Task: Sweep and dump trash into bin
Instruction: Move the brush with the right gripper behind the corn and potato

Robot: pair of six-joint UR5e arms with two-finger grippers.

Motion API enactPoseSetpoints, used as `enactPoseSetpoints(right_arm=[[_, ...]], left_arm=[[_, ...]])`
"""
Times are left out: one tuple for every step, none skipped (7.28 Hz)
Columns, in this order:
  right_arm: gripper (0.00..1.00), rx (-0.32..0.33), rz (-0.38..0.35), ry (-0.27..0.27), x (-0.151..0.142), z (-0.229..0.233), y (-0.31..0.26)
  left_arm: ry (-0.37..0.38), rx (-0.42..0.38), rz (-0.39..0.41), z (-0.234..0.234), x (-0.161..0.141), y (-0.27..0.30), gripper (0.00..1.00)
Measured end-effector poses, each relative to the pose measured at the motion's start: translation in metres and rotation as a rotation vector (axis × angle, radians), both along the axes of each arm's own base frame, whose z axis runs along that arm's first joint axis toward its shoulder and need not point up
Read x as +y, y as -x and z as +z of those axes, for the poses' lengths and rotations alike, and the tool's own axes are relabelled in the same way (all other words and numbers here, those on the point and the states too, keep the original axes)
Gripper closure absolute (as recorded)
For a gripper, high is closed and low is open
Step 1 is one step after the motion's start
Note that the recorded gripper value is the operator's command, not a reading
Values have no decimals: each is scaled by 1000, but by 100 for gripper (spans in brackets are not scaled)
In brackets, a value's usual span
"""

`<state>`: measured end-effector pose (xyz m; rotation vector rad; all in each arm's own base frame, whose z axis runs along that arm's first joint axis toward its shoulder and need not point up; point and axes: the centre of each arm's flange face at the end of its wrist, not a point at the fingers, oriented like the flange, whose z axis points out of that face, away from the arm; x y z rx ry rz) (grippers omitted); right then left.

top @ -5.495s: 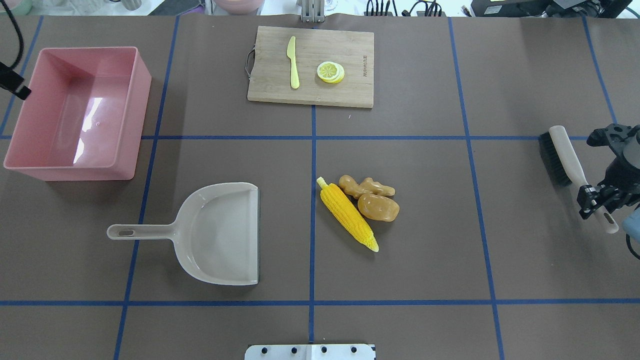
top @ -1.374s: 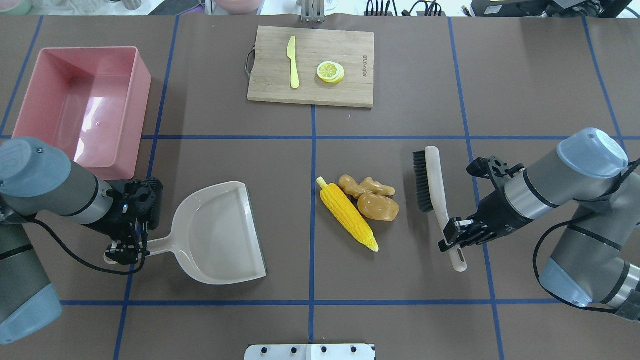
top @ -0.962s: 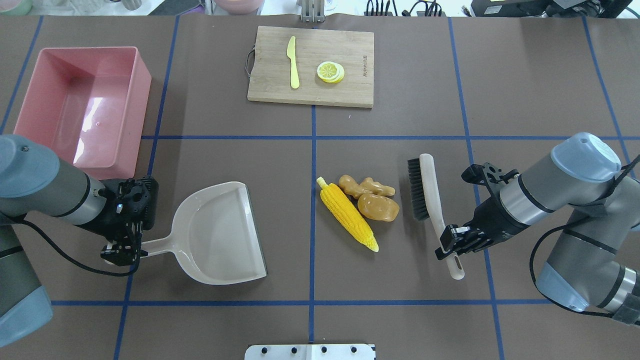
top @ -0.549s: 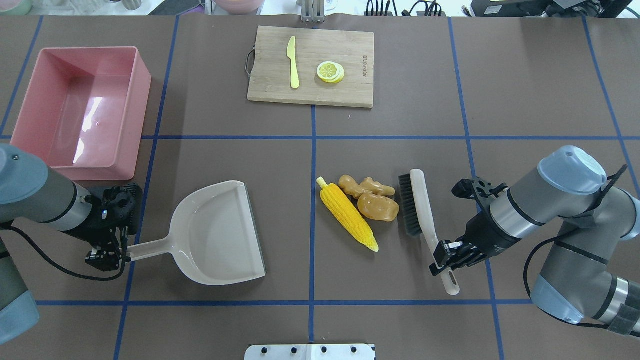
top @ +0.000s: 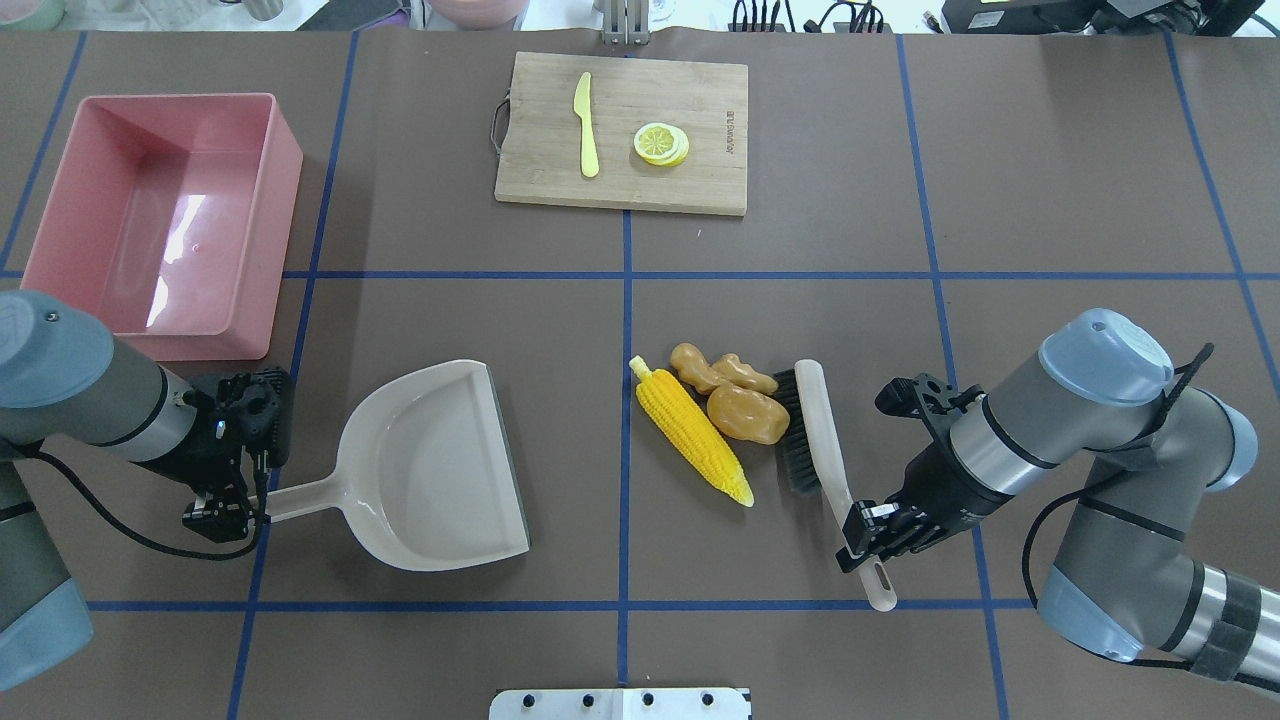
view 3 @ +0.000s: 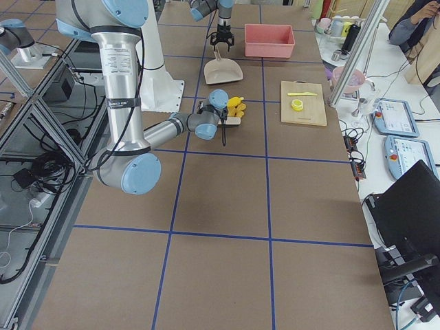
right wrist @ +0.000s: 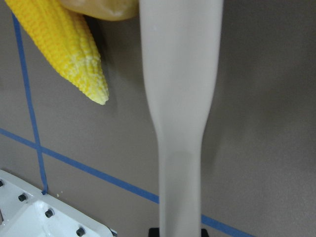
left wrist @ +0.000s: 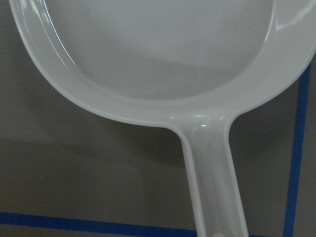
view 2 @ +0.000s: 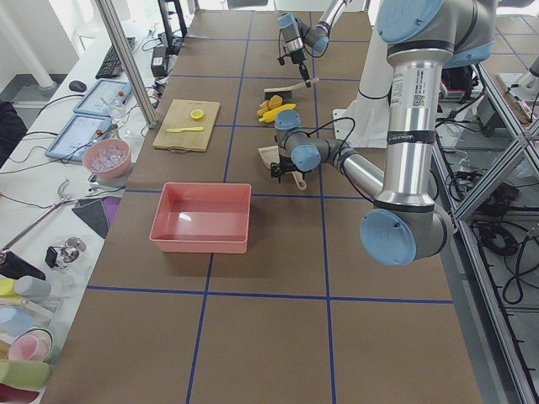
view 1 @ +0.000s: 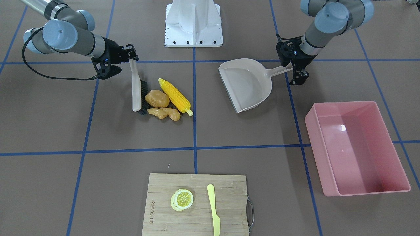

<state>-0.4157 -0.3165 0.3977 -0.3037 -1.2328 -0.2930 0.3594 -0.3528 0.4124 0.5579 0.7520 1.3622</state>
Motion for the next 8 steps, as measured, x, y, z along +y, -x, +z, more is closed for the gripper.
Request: enactPoseSetpoints(right_arm=[[100, -2, -1, 0, 0, -1, 1], [100, -3, -1, -1, 0, -2, 1], [100, -4, -2, -1, 1, -2, 1], [100, -5, -2, -2, 1, -3, 2], [100, -6, -3, -3, 2, -3, 1], [100, -7, -4, -3, 2, -4, 1], [100, -8, -6, -4, 3, -5, 2], [100, -9, -8, -4, 3, -5, 2]], left_arm=[[2, 10, -2, -6, 0, 0, 2], [14, 24, -5, -12, 0, 1, 2], [31, 35, -13, -18, 1, 3, 2], [52, 43, -22, -21, 2, 4, 2], [76, 48, -29, -22, 3, 3, 2], [90, 44, -34, -20, 3, 2, 2], [101, 32, -36, -14, 2, -2, 2], [109, 19, -38, -7, -2, -8, 2]])
